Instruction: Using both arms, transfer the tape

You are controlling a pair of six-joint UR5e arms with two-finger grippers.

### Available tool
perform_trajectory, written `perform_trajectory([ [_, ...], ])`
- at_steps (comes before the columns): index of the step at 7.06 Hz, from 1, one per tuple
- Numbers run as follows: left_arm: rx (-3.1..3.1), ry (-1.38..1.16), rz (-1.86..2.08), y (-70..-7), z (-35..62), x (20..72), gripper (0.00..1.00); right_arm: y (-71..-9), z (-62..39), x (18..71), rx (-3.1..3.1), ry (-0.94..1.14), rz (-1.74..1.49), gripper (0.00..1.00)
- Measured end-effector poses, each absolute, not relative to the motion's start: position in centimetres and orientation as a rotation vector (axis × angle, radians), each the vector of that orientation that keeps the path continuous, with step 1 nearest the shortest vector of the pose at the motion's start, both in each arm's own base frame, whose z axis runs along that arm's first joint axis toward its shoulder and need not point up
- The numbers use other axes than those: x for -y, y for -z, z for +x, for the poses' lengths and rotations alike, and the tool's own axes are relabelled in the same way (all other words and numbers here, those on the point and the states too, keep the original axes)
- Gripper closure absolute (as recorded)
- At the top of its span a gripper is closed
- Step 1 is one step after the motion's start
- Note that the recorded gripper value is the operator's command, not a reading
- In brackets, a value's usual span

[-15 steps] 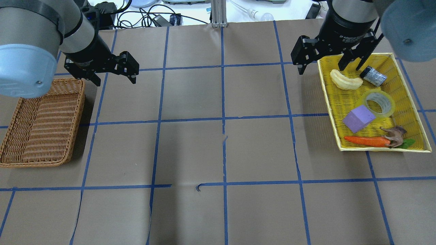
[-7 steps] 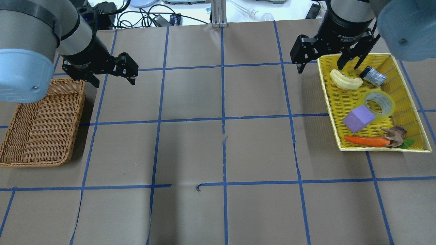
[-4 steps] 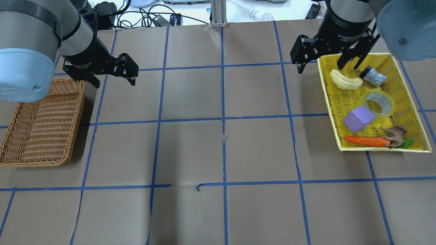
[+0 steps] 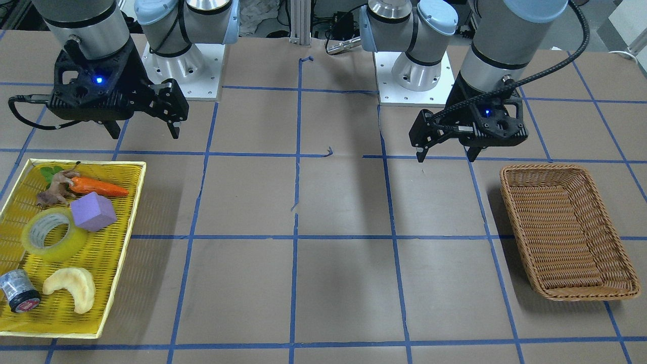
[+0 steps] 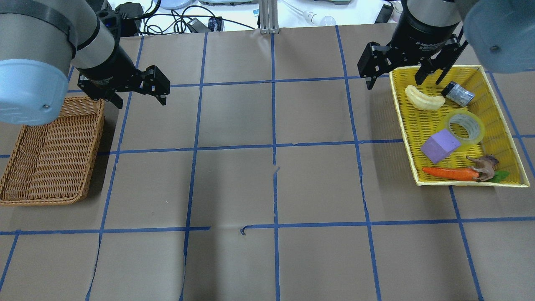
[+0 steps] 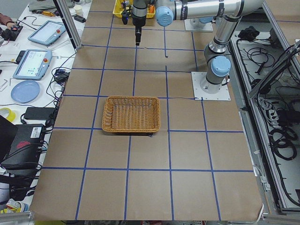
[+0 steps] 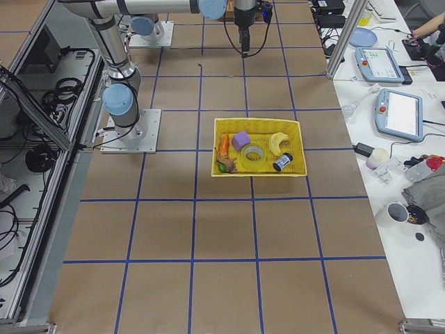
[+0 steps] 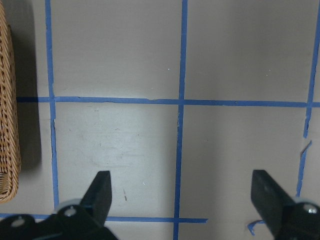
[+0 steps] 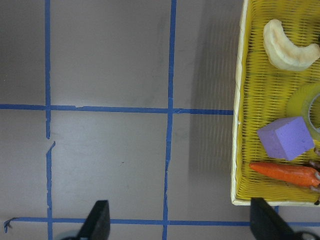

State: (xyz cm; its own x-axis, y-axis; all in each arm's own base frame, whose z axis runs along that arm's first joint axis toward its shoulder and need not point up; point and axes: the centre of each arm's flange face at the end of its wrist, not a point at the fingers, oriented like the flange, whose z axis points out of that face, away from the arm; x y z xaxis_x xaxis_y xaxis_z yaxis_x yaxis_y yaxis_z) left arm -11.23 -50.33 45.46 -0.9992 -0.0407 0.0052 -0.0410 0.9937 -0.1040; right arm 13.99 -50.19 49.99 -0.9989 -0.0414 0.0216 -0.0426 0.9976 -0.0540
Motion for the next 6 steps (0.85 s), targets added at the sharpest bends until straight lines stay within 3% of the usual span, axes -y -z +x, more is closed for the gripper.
perform_trajectory([
  [6,3.134,-0.159,0.064,-45.36,-11.22,50.32,0.00,-50.76,14.04,51.16,3.117,-0.094,0.070,0.00],
])
